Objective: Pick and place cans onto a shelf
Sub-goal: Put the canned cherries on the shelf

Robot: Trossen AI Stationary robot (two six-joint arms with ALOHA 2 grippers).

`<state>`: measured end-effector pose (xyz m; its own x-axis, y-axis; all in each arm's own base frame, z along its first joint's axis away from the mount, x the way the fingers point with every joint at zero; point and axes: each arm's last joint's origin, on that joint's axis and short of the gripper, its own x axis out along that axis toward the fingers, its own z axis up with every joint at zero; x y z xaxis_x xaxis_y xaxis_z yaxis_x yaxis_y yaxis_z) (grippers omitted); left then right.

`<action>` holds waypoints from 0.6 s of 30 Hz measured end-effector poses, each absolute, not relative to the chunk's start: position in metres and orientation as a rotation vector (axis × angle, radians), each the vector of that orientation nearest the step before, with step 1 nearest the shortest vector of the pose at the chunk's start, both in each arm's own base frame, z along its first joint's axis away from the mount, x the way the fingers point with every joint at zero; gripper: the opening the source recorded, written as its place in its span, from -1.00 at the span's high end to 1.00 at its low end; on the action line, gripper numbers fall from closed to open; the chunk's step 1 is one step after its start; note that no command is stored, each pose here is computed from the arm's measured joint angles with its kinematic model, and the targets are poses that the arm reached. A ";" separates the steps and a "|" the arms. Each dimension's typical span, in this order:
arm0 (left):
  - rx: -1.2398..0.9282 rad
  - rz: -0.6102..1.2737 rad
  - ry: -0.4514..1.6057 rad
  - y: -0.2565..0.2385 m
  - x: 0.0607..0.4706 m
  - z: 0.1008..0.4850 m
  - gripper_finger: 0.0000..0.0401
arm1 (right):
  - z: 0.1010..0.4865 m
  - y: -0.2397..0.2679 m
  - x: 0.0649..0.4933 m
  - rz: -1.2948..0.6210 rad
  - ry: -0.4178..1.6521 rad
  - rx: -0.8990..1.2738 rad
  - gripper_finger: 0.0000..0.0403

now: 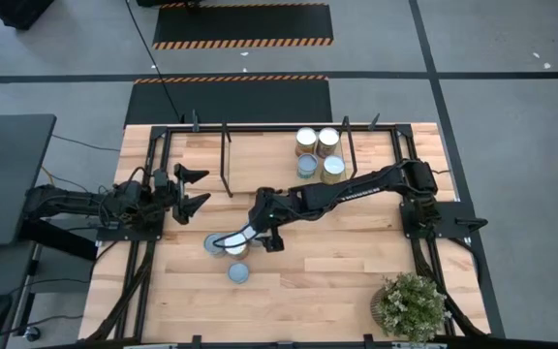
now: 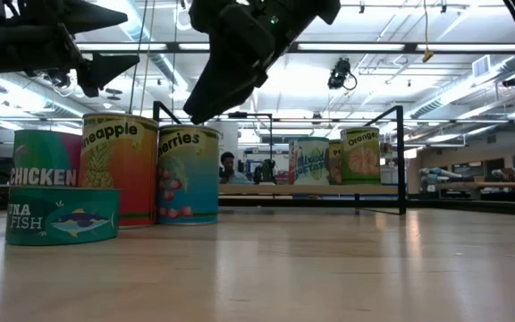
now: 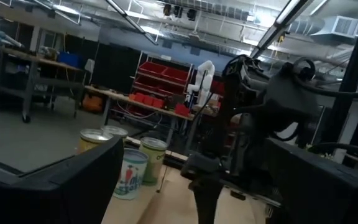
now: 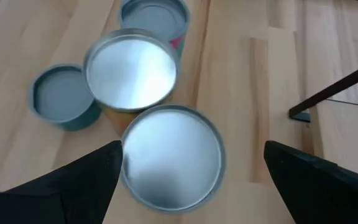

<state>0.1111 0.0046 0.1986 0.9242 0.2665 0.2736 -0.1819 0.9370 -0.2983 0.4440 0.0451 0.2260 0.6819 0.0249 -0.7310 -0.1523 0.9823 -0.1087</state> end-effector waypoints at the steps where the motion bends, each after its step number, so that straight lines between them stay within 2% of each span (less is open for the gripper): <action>1: -0.273 0.232 -0.316 0.005 0.111 0.199 -0.96 | 0.226 0.045 0.444 0.110 0.818 -0.167 -0.98; 12: -0.375 0.128 -0.244 0.002 0.113 0.192 -0.96 | 0.245 0.046 0.446 0.127 0.823 -0.166 -0.98; 18: -0.364 0.142 -0.169 0.002 0.115 0.185 -0.96 | 0.256 0.033 0.449 0.046 0.816 -0.051 -0.98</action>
